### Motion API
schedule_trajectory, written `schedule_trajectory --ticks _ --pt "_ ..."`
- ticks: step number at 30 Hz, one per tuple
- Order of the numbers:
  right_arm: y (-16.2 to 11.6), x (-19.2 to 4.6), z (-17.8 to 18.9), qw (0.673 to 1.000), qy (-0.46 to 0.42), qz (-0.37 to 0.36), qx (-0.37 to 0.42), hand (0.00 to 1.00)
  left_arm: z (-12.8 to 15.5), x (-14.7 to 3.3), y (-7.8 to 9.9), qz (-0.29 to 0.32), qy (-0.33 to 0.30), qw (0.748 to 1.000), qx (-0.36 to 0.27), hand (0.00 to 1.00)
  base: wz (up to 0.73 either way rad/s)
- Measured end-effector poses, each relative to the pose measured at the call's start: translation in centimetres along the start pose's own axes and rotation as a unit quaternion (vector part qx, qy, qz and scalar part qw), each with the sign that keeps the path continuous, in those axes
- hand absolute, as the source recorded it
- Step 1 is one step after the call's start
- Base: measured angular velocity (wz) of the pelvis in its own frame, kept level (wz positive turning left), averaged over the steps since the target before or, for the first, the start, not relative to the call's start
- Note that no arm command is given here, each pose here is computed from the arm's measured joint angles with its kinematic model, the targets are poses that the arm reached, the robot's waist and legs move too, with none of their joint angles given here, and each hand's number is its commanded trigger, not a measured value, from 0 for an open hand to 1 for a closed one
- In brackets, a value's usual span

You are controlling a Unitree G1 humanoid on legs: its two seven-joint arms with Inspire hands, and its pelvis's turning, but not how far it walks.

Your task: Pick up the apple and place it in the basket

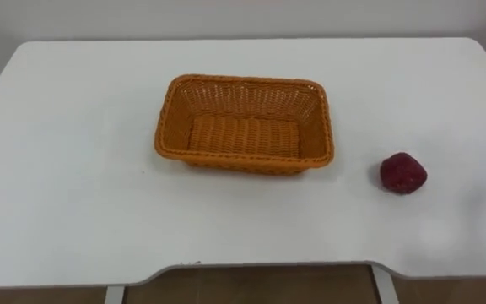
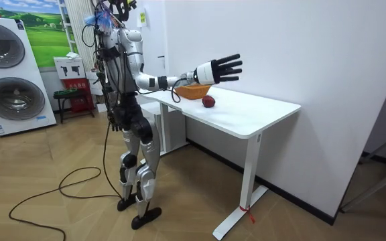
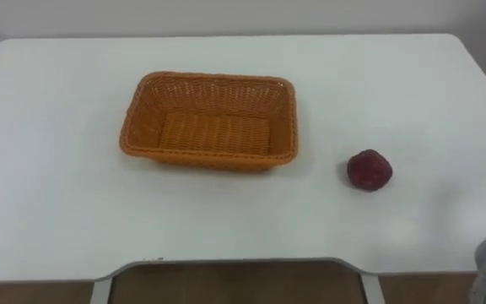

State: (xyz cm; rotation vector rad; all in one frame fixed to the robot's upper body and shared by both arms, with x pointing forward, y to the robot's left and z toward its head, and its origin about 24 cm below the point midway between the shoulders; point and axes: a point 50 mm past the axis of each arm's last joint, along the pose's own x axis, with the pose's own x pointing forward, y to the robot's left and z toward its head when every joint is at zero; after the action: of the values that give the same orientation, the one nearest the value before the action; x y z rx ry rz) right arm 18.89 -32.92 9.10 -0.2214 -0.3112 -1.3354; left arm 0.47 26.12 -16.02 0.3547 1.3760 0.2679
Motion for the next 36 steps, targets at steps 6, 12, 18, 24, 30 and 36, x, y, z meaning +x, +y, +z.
schedule_trajectory --ticks 6,12,18,24,30,36 --pt "2.1 -2.8 -1.4 0.988 0.016 0.150 -0.027 0.00 -0.3 -0.1 -0.2 -0.013 0.000 1.000 0.003 0.00 0.04" --pt "3.0 -5.6 -2.8 0.960 0.041 0.271 -0.050 0.00 -0.2 -0.1 -0.2 -0.026 -0.003 1.000 0.007 0.00 0.00" --pt "3.9 -7.5 -3.8 0.926 0.062 0.368 -0.061 0.00 0.3 0.0 -0.2 -0.036 -0.009 0.999 0.007 0.00 0.00" --pt "4.1 -8.2 -4.6 0.904 0.077 0.414 -0.071 0.00 0.3 0.0 -0.3 -0.046 -0.009 0.999 0.007 0.00 0.00" --pt "3.9 -8.7 -6.1 0.883 0.104 0.448 -0.094 0.00 0.9 0.0 -0.2 -0.045 -0.022 0.999 0.007 0.00 0.00" --pt "3.8 -8.9 -6.8 0.867 0.121 0.471 -0.106 0.00 1.0 0.0 -0.1 -0.045 -0.023 0.999 0.007 0.00 0.00"
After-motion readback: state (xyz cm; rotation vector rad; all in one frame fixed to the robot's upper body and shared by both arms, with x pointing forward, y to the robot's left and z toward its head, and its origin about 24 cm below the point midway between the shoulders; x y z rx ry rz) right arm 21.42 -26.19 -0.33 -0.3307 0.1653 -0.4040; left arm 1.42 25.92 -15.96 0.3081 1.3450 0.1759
